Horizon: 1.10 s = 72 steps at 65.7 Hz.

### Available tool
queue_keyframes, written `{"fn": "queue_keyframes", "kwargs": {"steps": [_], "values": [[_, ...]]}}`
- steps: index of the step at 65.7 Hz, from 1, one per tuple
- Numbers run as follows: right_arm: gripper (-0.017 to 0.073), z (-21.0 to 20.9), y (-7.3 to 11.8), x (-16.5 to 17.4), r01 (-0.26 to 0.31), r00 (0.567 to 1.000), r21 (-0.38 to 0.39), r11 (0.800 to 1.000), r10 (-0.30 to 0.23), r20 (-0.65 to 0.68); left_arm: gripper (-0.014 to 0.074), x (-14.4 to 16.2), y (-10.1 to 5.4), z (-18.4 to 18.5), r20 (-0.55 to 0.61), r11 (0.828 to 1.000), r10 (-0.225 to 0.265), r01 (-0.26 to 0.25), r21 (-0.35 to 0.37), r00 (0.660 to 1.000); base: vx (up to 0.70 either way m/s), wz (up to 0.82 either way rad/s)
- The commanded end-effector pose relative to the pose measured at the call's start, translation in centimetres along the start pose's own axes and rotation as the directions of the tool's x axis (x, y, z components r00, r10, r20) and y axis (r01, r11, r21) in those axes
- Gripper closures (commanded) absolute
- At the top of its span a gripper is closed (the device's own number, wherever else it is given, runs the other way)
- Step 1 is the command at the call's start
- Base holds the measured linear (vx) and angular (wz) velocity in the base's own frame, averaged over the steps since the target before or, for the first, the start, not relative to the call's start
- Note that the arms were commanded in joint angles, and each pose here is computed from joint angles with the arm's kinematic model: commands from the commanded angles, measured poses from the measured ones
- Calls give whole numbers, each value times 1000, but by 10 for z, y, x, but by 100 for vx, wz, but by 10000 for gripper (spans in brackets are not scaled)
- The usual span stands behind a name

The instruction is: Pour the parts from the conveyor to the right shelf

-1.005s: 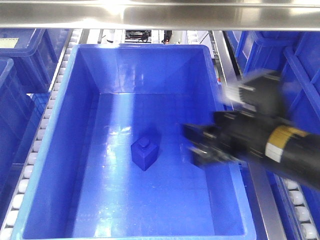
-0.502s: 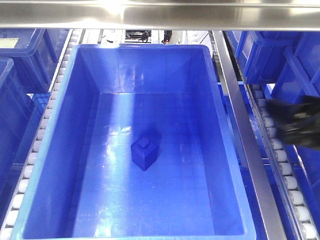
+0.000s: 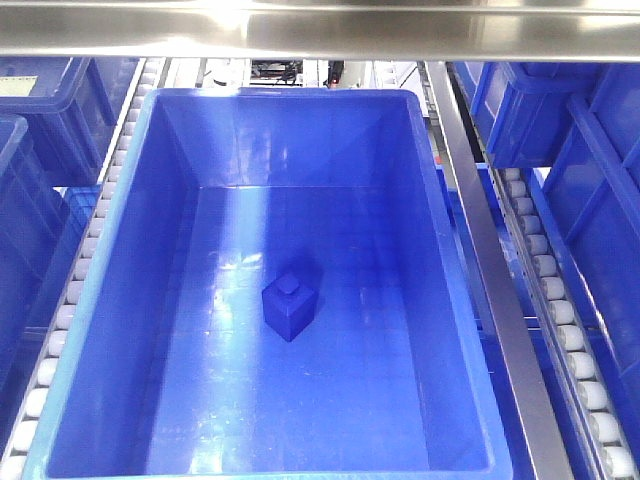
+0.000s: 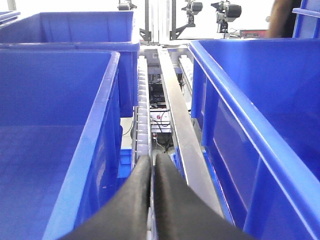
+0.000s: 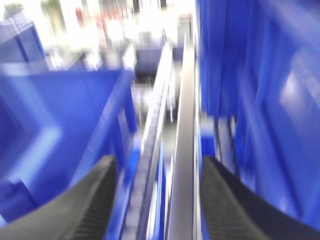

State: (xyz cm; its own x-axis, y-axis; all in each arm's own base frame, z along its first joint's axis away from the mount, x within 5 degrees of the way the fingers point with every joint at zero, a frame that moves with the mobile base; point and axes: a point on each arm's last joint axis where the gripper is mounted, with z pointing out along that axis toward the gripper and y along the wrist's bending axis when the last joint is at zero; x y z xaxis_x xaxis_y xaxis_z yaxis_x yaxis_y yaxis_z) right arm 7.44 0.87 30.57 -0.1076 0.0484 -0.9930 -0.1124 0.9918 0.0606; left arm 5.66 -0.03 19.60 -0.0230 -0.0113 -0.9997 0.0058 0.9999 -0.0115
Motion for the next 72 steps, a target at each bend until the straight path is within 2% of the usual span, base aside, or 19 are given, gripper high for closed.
{"fn": "queue_keyframes", "kwargs": {"steps": [1,6,16,29,72], "values": [[242,-19,-1,-7,53,987,13,998,-55,151,600,-14,-1,-3,108,1000,-15,14,10,994,0,0],[269,-30,-2,0,69,980,17,997,-71,184,600,-14,-1,-3,108,1000,-15,14,10,994,0,0],[347,-41,-2,6,68,973,19,998,-70,221,600,-14,-1,-3,108,1000,-15,14,10,994,0,0],[575,-43,-3,9,67,976,22,998,-70,205,600,-14,-1,-3,108,1000,-15,14,10,994,0,0],[568,-43,-2,7,62,972,17,998,-64,228,600,-14,-1,-2,102,1000,-15,14,10,995,0,0]]}}
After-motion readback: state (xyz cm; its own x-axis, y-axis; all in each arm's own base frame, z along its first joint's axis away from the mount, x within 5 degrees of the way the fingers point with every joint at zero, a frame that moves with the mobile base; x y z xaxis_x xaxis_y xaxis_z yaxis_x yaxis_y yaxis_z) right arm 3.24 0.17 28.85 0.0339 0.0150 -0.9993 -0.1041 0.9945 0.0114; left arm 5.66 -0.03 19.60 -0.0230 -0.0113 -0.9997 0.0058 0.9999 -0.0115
